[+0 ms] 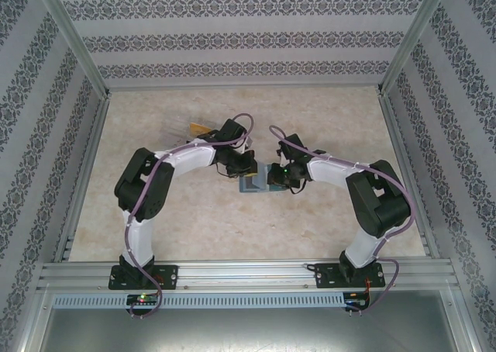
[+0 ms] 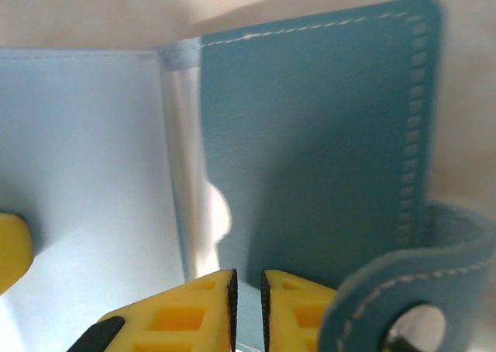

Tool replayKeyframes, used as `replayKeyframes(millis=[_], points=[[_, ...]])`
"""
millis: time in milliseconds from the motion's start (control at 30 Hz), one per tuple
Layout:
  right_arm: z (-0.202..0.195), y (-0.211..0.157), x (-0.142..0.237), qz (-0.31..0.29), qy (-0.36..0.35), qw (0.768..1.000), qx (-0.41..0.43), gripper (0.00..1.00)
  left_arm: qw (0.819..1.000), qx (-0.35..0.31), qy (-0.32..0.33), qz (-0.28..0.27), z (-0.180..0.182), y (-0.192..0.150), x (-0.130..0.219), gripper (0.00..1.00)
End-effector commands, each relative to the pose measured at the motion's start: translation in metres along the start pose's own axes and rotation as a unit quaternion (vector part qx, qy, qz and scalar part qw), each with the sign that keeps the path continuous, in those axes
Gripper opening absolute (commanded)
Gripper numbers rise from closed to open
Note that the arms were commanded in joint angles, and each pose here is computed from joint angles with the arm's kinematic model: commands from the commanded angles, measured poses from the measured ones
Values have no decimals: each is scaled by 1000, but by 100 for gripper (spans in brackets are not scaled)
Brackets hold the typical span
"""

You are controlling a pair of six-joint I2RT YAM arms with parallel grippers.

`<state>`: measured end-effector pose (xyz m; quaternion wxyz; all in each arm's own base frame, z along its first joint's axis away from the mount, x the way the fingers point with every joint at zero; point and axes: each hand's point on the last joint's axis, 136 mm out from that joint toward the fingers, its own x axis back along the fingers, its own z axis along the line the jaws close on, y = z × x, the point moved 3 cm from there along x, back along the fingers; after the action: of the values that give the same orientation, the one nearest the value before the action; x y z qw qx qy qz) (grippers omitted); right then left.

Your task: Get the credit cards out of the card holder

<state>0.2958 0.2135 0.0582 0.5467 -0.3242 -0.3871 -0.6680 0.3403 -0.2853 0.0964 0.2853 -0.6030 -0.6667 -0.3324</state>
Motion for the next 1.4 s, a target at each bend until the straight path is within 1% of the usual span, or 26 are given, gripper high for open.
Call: replayKeyframes(millis=[0,133,200,267,333,433,500,567,600,667,767,900,967,1067,1167,1233,1300,1367], points=[[30,-6,7,4,43,999,9,19,999,-26,41,-9,12,-9,28,0],[45,-12,8,8,61,998,18,20,996,-34,76,-11,24,-21,41,0],[50,-11,11,1,68,997,21,20,995,-34,93,-11,31,-23,41,0],[51,-9,16,-9,70,997,21,21,995,-29,95,-10,33,-23,38,0],[52,-8,22,-27,76,996,27,24,996,-21,86,-9,31,-20,33,0],[49,-3,34,-62,69,996,21,26,999,-7,53,-12,23,-14,24,9],[46,1,42,-79,63,995,8,26,1000,-9,-2,-6,8,-12,16,18],[43,4,48,-94,60,994,-6,26,999,-8,-41,2,-1,-9,9,25],[41,5,52,-104,57,993,-10,26,999,-6,-53,6,-4,-8,6,29],[38,7,58,-122,51,991,-17,26,997,-3,-75,13,-8,-6,-1,34],[34,10,68,-144,40,988,-28,27,995,4,-97,18,-13,-3,-7,40],[31,11,74,-155,32,987,-42,27,996,8,-89,24,-8,-4,-11,46],[34,11,74,-153,35,987,-43,27,996,15,-85,24,-4,-4,-12,46],[46,4,74,-121,44,991,-42,26,997,28,-75,18,1,-4,-7,37],[58,-4,69,-104,43,993,-31,25,997,34,-67,-4,3,1,12,32],[64,-9,62,-96,41,994,-21,23,997,36,-68,-20,4,4,24,30],[70,-12,55,-90,41,995,-13,20,996,29,-77,-23,5,4,36,29],[77,-14,50,-86,39,995,-2,19,995,40,-82,-25,12,5,46,28]])
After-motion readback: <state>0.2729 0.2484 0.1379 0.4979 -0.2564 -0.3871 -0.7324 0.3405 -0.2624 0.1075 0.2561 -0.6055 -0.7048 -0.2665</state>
